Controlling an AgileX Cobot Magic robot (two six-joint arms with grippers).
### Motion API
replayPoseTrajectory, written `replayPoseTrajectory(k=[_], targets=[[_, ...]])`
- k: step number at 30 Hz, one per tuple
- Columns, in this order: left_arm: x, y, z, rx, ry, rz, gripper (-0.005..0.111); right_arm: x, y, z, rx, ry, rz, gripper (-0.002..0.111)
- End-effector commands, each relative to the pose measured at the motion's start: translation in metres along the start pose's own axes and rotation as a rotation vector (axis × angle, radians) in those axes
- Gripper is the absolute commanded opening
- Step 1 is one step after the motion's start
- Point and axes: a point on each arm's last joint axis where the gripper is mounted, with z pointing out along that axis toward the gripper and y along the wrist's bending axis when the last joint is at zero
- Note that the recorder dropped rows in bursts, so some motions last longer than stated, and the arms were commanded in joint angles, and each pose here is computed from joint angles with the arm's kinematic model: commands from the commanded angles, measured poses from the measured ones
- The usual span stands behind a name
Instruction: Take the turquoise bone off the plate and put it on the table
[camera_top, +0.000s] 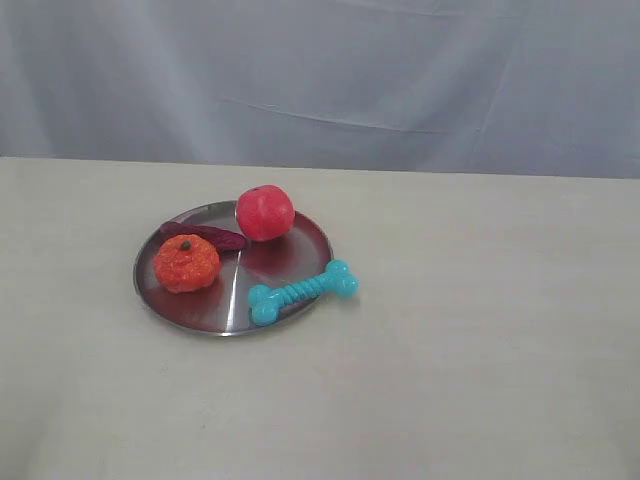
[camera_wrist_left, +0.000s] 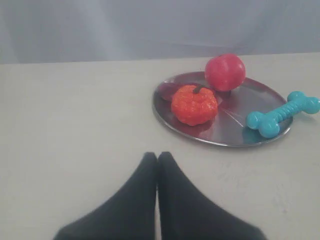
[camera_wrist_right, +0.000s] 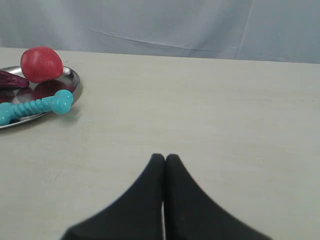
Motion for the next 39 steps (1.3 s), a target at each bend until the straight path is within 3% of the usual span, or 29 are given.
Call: replayPoseTrajectory(k=[1,22,27,33,39], targets=[[0.001,0.0,0.0,0.002,0.001,0.0,0.0,-0.001,0.0,0.0,0.003,-0.014,-0.001,0.0],[0.001,0.0,0.0,0.002,0.001,0.0,0.0,-0.001,0.0,0.0,0.003,-0.014,-0.001,0.0],[0.001,0.0,0.0,0.002,0.001,0.0,0.0,-0.008,0.001,-0.001,-0.004,-0.1,-0.029,0.0],[0.001,0.0,0.0,0.002,0.001,0.0,0.0,-0.02,0.003,-0.003,-0.037,-0.229,0.016,0.0],[0.001,0.0,0.0,0.002,0.001,0.0,0.0,-0.021,0.004,-0.003,-0.056,-0.244,0.106,0.0]])
